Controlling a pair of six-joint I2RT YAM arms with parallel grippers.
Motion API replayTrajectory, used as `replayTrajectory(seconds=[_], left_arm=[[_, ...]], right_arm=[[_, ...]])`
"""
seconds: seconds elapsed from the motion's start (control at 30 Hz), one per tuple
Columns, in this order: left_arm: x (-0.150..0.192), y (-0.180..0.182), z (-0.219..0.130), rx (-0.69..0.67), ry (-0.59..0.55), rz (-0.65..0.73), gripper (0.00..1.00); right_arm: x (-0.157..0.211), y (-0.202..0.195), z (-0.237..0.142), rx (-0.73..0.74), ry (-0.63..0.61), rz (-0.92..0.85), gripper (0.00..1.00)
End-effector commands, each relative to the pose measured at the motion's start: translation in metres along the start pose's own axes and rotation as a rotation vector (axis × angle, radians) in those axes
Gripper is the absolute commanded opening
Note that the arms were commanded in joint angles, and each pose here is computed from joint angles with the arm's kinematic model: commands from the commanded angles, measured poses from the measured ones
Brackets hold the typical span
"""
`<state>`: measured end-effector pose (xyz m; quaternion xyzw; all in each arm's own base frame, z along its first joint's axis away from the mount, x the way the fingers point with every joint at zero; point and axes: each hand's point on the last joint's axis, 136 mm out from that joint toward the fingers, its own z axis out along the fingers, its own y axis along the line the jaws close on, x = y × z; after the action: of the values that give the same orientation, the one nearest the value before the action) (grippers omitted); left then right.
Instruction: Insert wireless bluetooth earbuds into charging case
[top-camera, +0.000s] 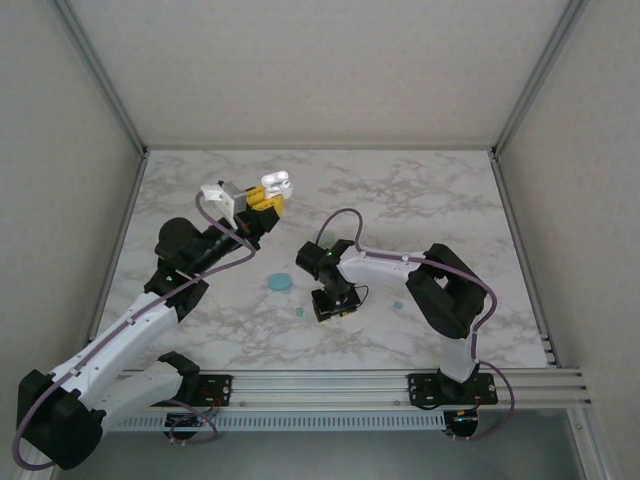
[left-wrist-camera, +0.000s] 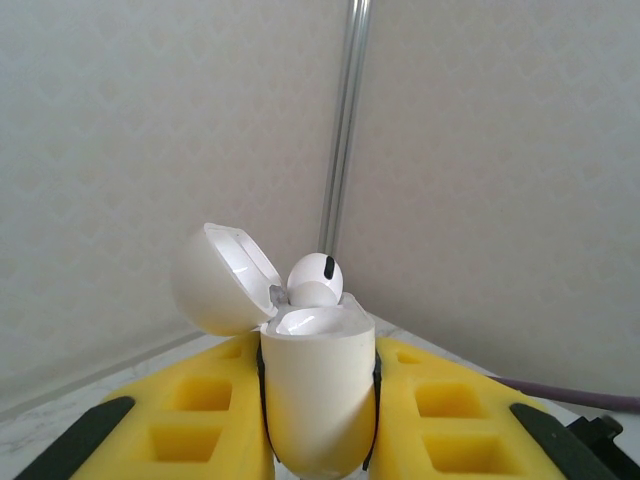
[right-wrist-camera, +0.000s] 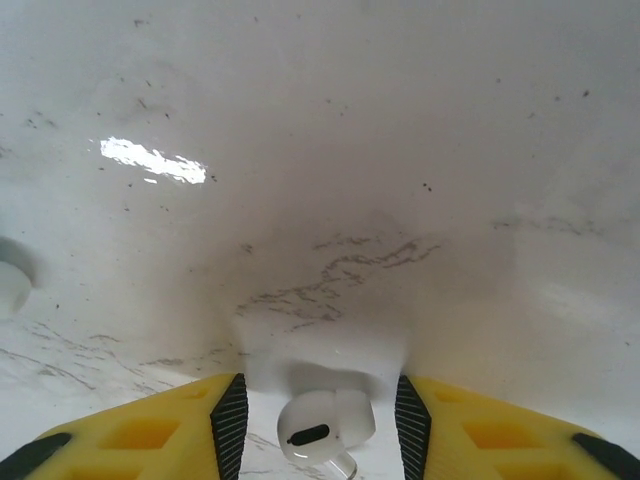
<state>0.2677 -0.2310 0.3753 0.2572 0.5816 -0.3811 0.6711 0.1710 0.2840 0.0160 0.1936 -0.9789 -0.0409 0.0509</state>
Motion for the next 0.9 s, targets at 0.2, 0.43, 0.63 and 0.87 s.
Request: replayTrajectory(seconds=[0.2, 0.43, 0.63, 0.87], left_arm=[[-0.006, 0.002, 0.002, 0.002, -0.016, 0.013, 0.11], [-0.005, 0.003, 0.004, 0.003, -0.018, 0.008, 0.11], [-0.004, 0.004, 0.004, 0.0, -0.014, 0.006, 0.11], [-0.001, 0.004, 0.004, 0.001, -0.004, 0.003, 0.11]], right_arm=[[0.001, 0.002, 0.007, 0.032, 0.012, 0.018, 0.42], [0.007, 0.004, 0.008, 0.057, 0.029, -0.001, 0.39], [0.007, 0.002, 0.008, 0.08, 0.025, 0.017, 0.35], [-0.001, 0.002, -0.012, 0.07, -0.059, 0.02, 0.29]])
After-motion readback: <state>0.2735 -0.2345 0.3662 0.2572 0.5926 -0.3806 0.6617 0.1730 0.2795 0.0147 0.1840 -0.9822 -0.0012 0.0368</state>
